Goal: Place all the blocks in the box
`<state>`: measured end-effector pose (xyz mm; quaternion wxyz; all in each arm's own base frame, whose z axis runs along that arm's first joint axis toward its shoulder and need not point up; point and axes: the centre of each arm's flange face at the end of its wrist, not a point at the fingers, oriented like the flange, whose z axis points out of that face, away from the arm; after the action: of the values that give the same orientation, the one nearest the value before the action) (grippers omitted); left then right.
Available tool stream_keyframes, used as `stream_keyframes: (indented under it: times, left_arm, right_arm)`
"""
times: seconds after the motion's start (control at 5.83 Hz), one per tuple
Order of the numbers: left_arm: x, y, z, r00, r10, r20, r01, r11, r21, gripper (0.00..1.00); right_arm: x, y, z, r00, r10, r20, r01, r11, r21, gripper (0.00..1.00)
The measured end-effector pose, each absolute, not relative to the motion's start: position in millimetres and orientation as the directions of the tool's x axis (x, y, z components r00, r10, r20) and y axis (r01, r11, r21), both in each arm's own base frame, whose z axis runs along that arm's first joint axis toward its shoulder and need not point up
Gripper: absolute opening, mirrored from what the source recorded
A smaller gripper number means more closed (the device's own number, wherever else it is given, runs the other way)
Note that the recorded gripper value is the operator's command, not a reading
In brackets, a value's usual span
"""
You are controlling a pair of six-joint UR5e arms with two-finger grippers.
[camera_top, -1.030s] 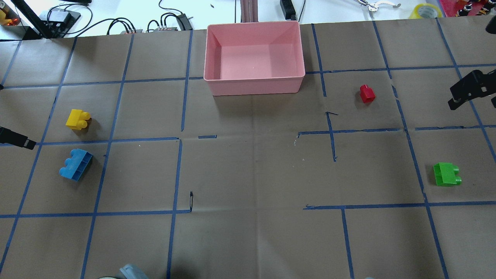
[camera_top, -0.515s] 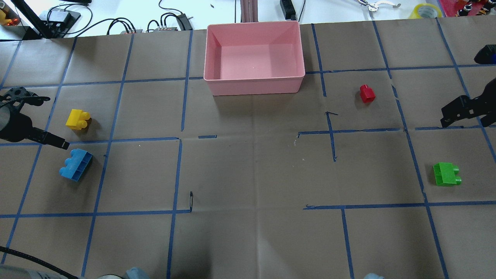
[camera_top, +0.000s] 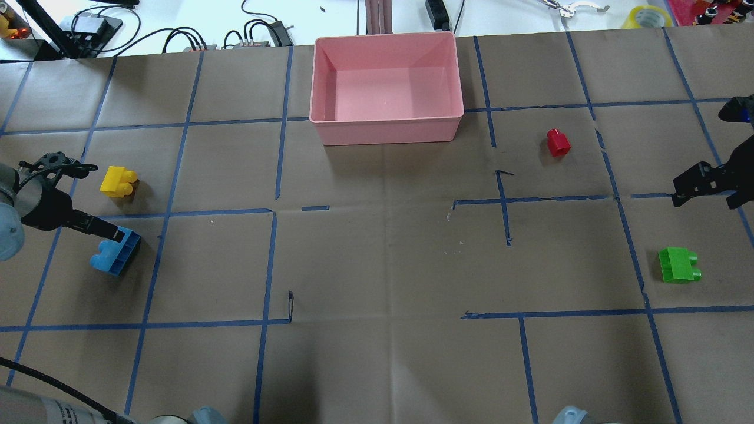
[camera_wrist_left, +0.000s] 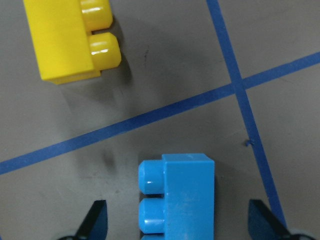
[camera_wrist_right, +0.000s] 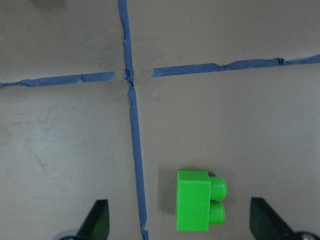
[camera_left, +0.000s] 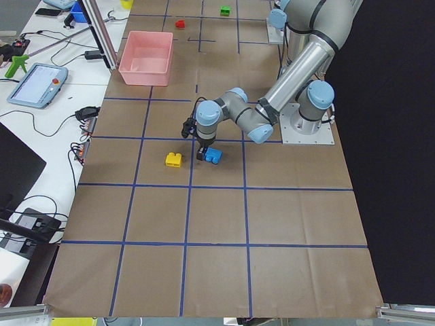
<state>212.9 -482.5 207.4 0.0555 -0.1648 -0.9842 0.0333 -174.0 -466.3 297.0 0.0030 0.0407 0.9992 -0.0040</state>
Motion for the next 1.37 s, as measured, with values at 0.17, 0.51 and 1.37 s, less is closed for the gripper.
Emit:
stream_keyframes:
  times: [0.17, 0.51, 1.37]
  left_arm:
    - [213, -482, 200, -0.938, 0.331, 0.106, 0.324, 0.943, -0.077, 0.99]
    - [211, -480, 189, -0.935, 0.333, 0.122, 0.327, 0.943, -0.064, 0.99]
    - [210, -478, 172, -0.931, 0.336, 0.139, 0.332, 0.942, -0.052, 0.55]
  right_arm:
    - [-178, -462, 273, -0.996, 0.086, 0.025, 0.086, 0.996, -0.029, 0.99]
    - [-178, -447, 240, -0.995, 0.101, 0.025, 0.101, 0.995, -0.011, 0.99]
    - [-187, -429, 195, -0.992, 0.122, 0.034, 0.125, 0.988, 0.095, 0.99]
